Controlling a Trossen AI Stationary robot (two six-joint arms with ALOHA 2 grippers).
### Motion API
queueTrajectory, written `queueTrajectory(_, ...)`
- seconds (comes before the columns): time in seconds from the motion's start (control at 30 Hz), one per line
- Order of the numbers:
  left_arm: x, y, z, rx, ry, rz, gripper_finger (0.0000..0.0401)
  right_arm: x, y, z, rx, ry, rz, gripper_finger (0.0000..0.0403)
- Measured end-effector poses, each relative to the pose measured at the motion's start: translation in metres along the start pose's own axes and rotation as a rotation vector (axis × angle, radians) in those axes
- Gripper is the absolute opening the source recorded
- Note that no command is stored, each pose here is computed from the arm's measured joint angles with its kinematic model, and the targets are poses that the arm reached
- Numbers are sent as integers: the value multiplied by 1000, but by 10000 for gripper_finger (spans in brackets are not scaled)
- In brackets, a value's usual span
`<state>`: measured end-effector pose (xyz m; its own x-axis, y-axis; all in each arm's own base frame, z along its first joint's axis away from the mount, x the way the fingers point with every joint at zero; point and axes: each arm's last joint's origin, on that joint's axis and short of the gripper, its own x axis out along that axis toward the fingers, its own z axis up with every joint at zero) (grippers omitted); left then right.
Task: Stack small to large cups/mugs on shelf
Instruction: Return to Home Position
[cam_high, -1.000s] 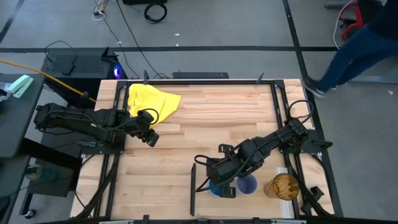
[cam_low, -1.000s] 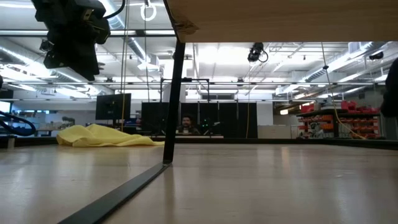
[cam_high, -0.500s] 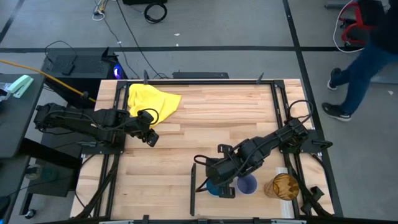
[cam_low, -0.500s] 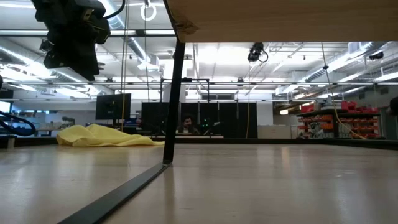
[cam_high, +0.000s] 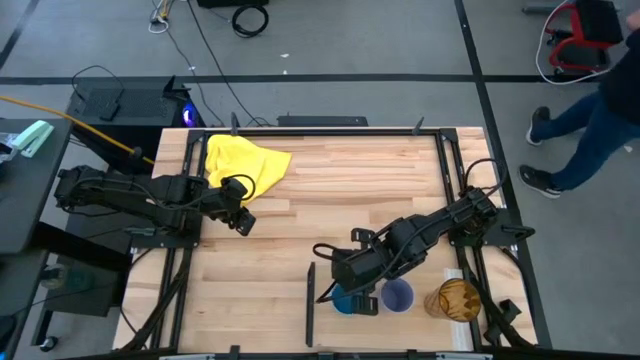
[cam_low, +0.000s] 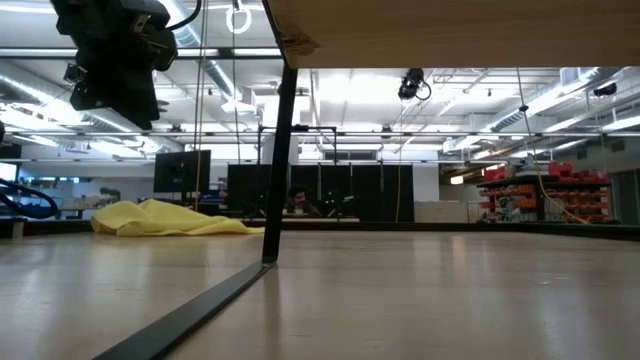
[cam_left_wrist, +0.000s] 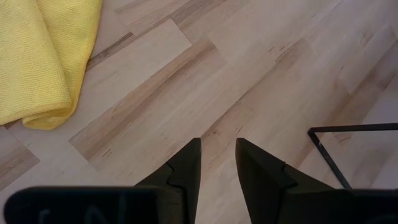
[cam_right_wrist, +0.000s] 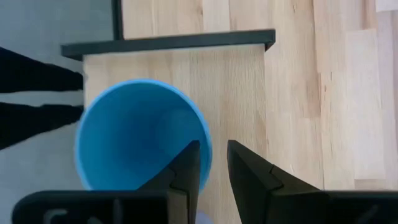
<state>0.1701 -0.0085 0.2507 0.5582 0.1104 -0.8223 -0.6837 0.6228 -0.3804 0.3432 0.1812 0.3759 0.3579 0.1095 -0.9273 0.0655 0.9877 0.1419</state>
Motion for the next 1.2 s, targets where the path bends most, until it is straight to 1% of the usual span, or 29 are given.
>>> queueTrajectory(0.27, 0, 0, 0, 0, -1, -1, 107, -34, -9, -6, 34, -70, 42, 92)
queueTrajectory(0.4, 0, 0, 0, 0, -1, -1, 107, -65, -22, -13, 51, -136, 76, 92)
queueTrajectory(0.5, 0, 0, 0, -1, -1, -1, 107, -92, -34, -20, 91, -196, 104, 92)
queueTrajectory(0.6, 0, 0, 0, -15, 0, -1, 107, -123, -46, -33, 143, -263, 145, 91)
queueTrajectory(0.63, 0, 0, 0, -29, 0, -1, 107, -133, -50, -38, 148, -284, 160, 91)
queueTrajectory(0.83, 0, 0, 0, -24, 1, -2, 107, -190, -75, -75, 153, -414, 250, 91)
queueTrajectory(0.93, 0, -1, 0, -26, -5, -9, 107, -213, -87, -94, 161, -472, 291, 91)
queueTrajectory(1.0, 0, -3, 2, -31, -23, -31, 107, -224, -91, -104, 183, -513, 293, 91)
queueTrajectory(1.07, 0, -6, 4, 21, -44, -59, 107, -232, -95, -112, 179, -566, 275, 91)
queueTrajectory(1.13, -1, -11, 8, 95, -81, -114, 107, -240, -96, -115, 150, -637, 272, 91)
queueTrajectory(1.2, -4, -18, 12, 135, -135, -192, 107, -249, -94, -115, 101, -717, 303, 91)
